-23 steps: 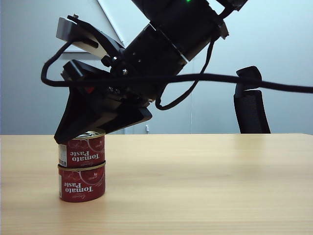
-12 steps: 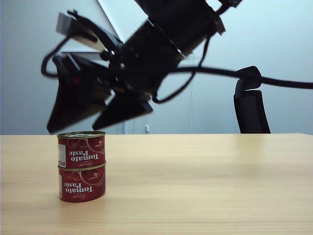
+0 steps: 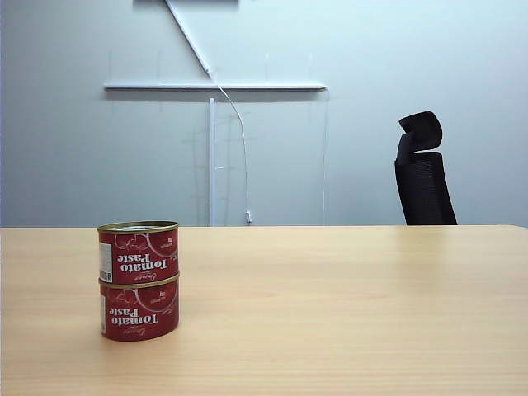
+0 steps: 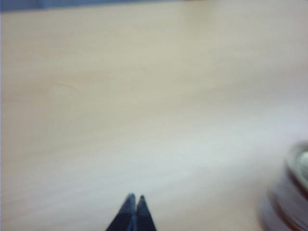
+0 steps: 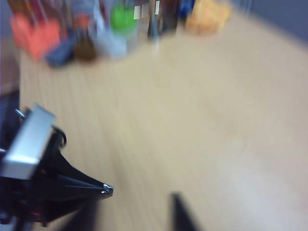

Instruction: Stack a can of tomatoes on the right onto the can of tomatoes on the left.

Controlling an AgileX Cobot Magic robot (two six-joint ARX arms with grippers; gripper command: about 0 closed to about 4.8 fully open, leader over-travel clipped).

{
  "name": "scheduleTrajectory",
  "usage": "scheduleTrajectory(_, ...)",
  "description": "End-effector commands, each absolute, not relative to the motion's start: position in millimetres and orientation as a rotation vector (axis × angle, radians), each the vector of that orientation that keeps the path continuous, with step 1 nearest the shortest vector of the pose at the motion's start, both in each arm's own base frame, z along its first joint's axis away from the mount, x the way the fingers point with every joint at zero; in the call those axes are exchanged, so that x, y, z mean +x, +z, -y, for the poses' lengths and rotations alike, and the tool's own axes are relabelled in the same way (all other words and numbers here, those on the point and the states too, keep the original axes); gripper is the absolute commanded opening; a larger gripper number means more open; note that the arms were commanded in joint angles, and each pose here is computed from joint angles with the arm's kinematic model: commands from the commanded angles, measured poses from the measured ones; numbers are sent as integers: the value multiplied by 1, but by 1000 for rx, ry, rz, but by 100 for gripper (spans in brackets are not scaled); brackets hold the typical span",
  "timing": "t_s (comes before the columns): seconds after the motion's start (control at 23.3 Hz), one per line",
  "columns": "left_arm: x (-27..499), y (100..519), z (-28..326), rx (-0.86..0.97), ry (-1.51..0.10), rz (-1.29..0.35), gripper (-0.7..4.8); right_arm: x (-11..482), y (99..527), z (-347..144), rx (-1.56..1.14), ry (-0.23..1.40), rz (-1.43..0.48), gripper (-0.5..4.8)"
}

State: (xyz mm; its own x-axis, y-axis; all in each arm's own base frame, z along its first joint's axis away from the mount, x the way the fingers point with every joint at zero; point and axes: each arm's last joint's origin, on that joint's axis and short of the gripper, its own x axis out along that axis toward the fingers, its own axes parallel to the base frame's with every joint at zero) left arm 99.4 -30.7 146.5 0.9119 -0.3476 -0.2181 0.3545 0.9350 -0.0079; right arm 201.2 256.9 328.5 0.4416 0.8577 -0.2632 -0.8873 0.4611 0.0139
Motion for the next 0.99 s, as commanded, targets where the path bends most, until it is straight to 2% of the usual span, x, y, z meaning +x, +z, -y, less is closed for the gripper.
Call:
scheduleTrajectory(0.04,100,151,20,25,-264,-165,-2,191,364,-230,-54,995,-140,-9)
scheduleTrajectory(0.13,100,154,13,19,-195,-130,-2,182,384,-209,-30,911,-76,-9)
scheduleTrajectory(0.21,97,160,3,16,-100,-57,-2,166,412,-172,8,754,17,-9)
scheduleTrajectory(0.39,97,161,-2,15,-46,-50,-2,150,427,-136,23,623,49,-9)
scheduleTrajectory(0.77,97,161,-1,15,-49,-53,-2,125,422,-98,-18,503,-23,-9)
scheduleTrajectory(0.99,97,162,6,17,-127,-39,-2,114,406,-86,11,436,5,-9)
